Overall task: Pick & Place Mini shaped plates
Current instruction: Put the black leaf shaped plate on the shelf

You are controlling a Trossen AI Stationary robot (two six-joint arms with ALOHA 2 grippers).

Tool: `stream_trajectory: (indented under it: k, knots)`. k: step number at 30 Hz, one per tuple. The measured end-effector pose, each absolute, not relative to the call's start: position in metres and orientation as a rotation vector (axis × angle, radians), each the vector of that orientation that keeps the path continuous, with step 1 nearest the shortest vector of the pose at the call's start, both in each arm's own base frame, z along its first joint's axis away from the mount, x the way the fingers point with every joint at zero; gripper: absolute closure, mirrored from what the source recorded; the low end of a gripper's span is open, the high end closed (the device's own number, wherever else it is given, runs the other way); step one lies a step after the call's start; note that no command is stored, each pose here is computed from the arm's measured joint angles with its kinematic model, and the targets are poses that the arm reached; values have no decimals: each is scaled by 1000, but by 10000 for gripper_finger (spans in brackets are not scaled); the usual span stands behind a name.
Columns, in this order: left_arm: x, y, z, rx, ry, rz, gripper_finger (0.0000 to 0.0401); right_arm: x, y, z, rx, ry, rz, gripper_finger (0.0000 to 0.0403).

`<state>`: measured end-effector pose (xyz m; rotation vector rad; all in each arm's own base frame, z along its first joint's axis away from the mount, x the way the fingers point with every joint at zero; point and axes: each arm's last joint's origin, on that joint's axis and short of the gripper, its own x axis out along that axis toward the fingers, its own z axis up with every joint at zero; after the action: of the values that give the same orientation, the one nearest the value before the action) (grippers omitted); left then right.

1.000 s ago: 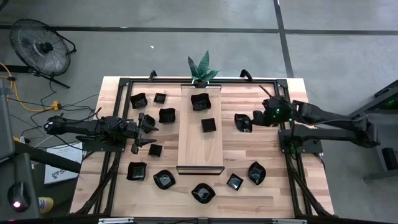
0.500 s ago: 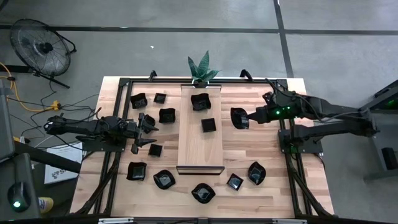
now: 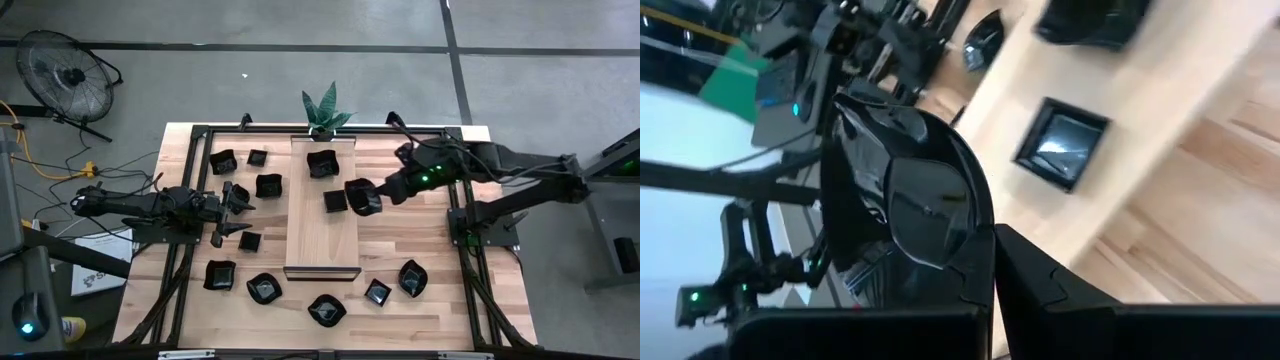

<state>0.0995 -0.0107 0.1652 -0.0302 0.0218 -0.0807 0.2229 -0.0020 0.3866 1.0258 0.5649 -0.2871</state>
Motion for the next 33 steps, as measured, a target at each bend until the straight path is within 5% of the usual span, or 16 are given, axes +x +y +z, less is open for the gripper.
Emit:
stream_trajectory:
  k: [16, 33]
  knots:
    - [99, -11, 165, -30, 22, -81, 167, 297, 14, 425, 922, 684, -191, 403]
    - [100, -11, 165, -30, 22, -81, 167, 341, 17, 396, 920, 840, -172, 403]
